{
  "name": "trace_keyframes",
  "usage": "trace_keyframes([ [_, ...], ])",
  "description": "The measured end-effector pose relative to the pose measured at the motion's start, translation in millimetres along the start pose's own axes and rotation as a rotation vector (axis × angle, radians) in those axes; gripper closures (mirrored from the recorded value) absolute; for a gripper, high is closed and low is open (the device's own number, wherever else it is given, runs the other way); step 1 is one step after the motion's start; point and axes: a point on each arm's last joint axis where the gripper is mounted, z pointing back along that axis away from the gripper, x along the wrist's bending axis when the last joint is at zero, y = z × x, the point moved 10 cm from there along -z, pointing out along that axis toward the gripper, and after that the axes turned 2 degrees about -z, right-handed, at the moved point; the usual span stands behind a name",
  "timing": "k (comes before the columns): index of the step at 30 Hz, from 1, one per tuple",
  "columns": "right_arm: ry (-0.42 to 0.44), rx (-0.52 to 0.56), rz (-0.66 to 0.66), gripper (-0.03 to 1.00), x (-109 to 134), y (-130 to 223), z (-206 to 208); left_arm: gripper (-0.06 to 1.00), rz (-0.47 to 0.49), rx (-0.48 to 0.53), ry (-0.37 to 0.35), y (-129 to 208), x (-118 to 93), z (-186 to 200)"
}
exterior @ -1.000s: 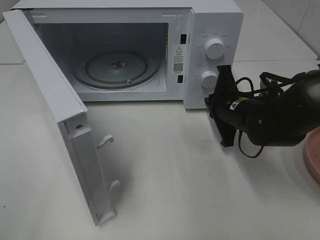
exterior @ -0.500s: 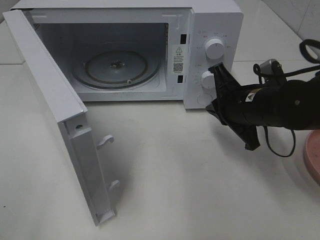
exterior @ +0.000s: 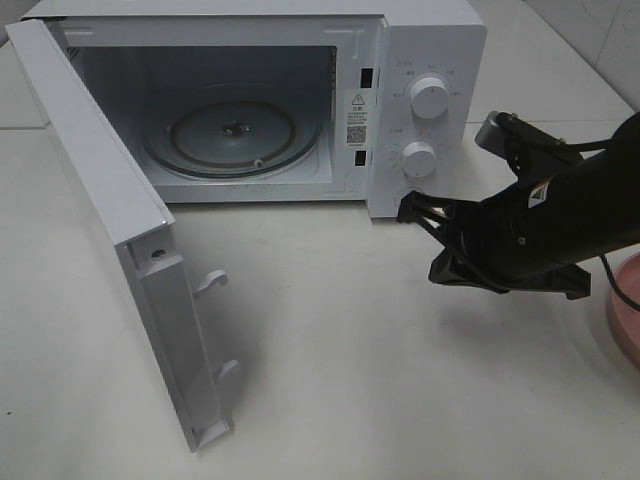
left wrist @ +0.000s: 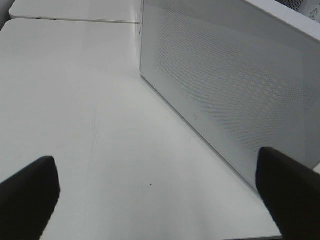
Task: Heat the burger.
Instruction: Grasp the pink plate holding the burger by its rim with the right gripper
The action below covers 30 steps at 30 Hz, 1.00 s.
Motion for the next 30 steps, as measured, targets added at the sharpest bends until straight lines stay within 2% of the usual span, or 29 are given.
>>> trace_keyframes([
  [1,0.018,0.046,0.081,0.91,-3,8,4,-0.04,0.000,0.000,0.000,0,0,0],
  [3,0.023,0.063,0.111,0.90,-4,11,6,-0.04,0.000,0.000,0.000,0,0,0],
  [4,0.041,0.107,0.190,0.89,-9,19,11,-0.04,0.000,0.000,0.000,0,0,0],
  [6,0.049,0.124,0.221,0.89,-10,21,13,-0.04,0.000,0.000,0.000,0,0,0],
  [7,0.069,0.160,0.294,0.88,-16,27,18,-0.04,0.000,0.000,0.000,0,0,0],
  [8,0.069,0.160,0.294,0.88,-16,27,18,-0.04,0.000,0.000,0.000,0,0,0],
  [10,0.099,0.200,0.391,0.87,-23,32,27,-0.04,0.000,0.000,0.000,0,0,0],
  [16,0.162,0.258,0.502,0.83,-38,38,45,-0.04,0.000,0.000,0.000,0,0,0],
  [20,0.190,0.270,0.518,0.79,-46,36,53,-0.04,0.000,0.000,0.000,0,0,0],
  [21,0.209,0.279,0.520,0.74,-53,34,59,-0.04,0.000,0.000,0.000,0,0,0],
  [23,0.219,0.282,0.525,0.72,-57,32,62,-0.04,0.000,0.000,0.000,0,0,0],
  [25,0.249,0.302,0.545,0.63,-69,29,67,-0.04,0.000,0.000,0.000,0,0,0],
  [26,0.249,0.302,0.545,0.63,-69,29,67,-0.04,0.000,0.000,0.000,0,0,0],
  [28,0.271,0.319,0.567,0.49,-79,26,71,-0.04,0.000,-0.001,0.000,0,0,0],
  [29,0.271,0.319,0.567,0.49,-79,26,71,-0.04,0.000,-0.001,0.000,0,0,0],
  [30,0.281,0.320,0.585,0.39,-84,23,72,-0.04,0.000,-0.001,0.000,0,0,0],
])
